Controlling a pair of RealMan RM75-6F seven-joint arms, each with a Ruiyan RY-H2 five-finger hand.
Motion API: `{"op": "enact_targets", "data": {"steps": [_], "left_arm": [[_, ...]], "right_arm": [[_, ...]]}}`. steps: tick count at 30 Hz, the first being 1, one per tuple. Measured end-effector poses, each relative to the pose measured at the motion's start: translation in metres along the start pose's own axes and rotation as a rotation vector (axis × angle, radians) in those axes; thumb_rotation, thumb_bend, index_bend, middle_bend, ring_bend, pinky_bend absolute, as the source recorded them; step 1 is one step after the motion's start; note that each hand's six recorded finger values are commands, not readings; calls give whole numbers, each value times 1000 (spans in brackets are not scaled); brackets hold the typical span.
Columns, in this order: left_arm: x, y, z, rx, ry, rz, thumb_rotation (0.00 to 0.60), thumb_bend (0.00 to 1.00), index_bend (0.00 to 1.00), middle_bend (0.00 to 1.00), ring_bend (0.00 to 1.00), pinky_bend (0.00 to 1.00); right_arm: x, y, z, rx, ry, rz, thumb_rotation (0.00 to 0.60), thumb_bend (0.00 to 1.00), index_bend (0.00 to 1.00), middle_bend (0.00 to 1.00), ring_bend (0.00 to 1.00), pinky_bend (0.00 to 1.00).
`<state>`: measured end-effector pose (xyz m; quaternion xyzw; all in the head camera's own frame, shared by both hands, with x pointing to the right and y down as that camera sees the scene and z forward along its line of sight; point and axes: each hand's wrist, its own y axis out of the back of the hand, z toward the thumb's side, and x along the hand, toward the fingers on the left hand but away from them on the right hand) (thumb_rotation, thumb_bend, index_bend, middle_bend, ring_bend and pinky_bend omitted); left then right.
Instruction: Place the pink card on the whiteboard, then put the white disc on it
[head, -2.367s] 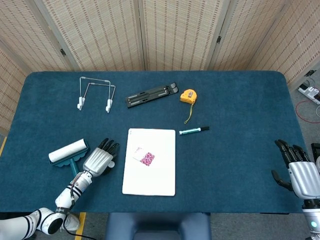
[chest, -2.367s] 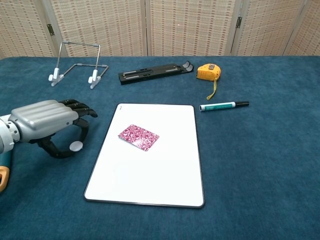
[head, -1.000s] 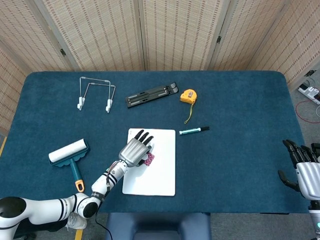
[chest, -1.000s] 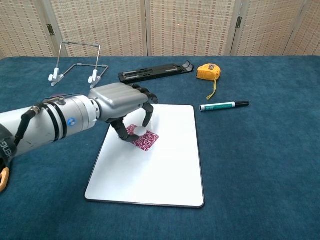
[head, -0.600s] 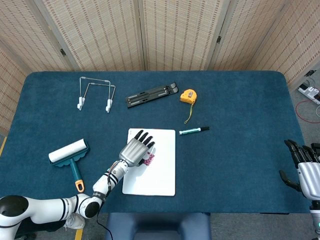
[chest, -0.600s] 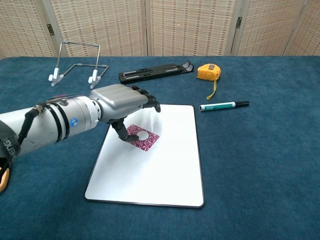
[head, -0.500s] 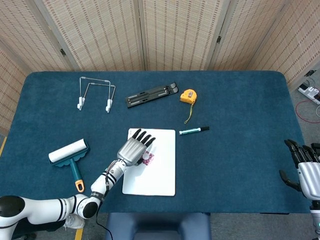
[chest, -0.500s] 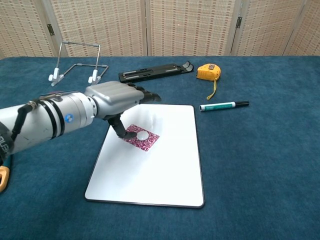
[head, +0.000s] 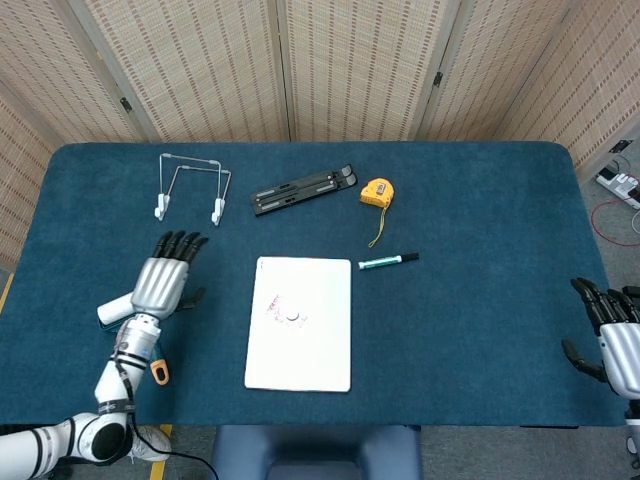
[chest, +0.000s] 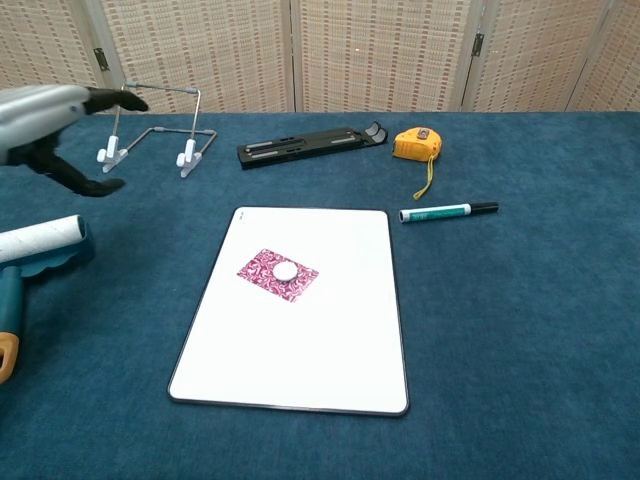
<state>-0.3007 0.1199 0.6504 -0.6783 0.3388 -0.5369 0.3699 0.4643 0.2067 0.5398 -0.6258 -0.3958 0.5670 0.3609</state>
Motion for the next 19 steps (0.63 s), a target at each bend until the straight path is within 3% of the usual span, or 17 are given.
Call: {"op": "enact_targets", "data": {"steps": [10,19], "left_arm": [[-84,13,-77,-17,172,96,600,377,146,107,38,0],[-138,13,-94,-11,251,93,600,377,137,107,36,0]], "right_arm": [[-2,-5,-2,-63,16,32,600,369,32,126,157,118],[0,-9,6,-81,52,27,600,368,32,126,133,110]]}}
